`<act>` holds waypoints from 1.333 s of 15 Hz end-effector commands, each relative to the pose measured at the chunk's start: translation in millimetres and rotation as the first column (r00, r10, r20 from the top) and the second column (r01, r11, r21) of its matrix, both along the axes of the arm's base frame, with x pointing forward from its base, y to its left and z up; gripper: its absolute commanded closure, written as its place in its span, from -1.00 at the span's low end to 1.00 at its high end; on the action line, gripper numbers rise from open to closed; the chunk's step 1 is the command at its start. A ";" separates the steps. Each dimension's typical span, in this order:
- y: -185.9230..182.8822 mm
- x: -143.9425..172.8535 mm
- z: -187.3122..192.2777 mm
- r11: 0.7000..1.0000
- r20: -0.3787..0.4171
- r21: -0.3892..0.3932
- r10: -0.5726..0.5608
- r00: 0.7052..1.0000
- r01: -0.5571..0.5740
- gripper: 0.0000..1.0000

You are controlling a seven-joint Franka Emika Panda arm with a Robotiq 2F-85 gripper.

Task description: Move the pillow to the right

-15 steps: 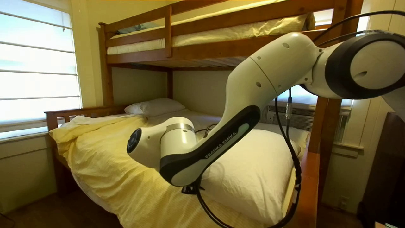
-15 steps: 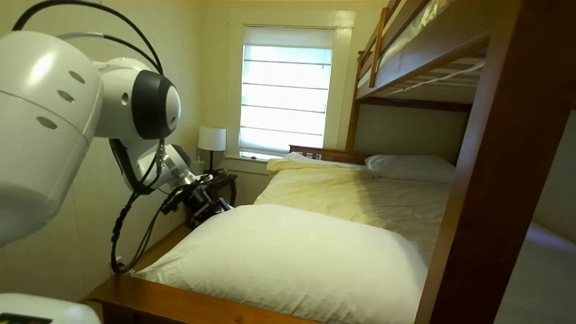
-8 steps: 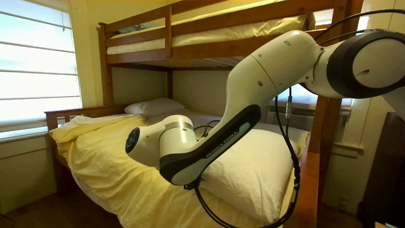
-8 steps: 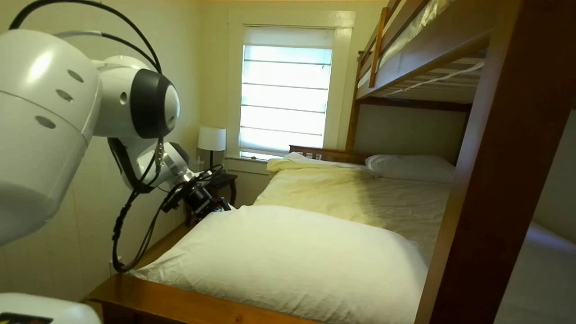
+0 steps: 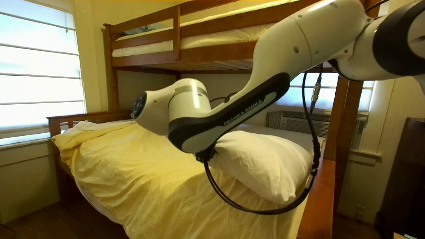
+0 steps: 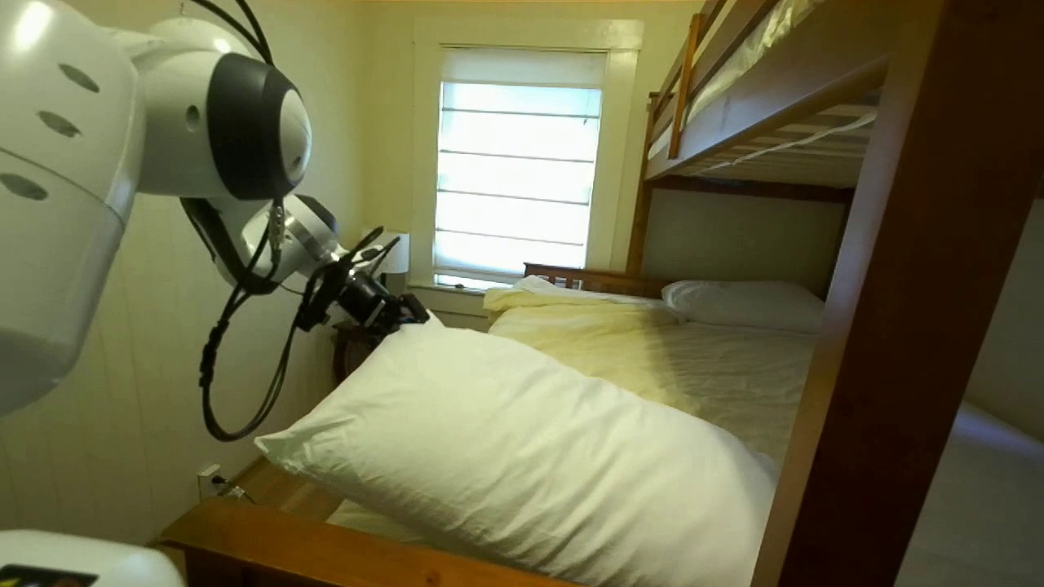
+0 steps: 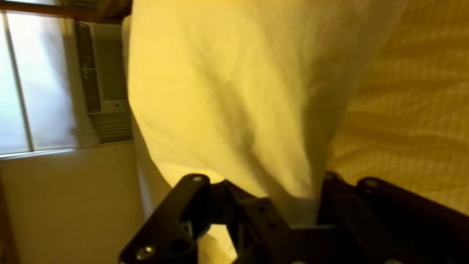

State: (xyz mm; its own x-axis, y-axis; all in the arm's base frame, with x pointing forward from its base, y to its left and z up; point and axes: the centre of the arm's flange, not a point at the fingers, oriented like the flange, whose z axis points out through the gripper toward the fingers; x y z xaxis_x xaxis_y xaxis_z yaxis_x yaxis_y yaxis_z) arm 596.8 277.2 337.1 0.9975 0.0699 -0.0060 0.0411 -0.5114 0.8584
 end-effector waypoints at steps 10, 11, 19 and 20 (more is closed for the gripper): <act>-23.8 -18.3 89.4 0.997 0.126 -0.066 -0.042 0.991 0.051 0.92; -38.8 -10.2 92.8 0.992 0.148 -0.095 -0.072 0.986 0.087 0.92; -192.9 23.9 205.3 0.927 0.410 -0.012 -0.338 0.847 0.376 0.92; -209.9 23.3 224.3 0.916 0.436 0.017 -0.368 0.821 0.402 0.92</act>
State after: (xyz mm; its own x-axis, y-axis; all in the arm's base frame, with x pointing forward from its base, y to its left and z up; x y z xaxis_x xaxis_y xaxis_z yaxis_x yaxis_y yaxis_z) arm 620.4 113.4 504.1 0.9175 -0.2219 0.3301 -0.3943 -0.3972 0.8287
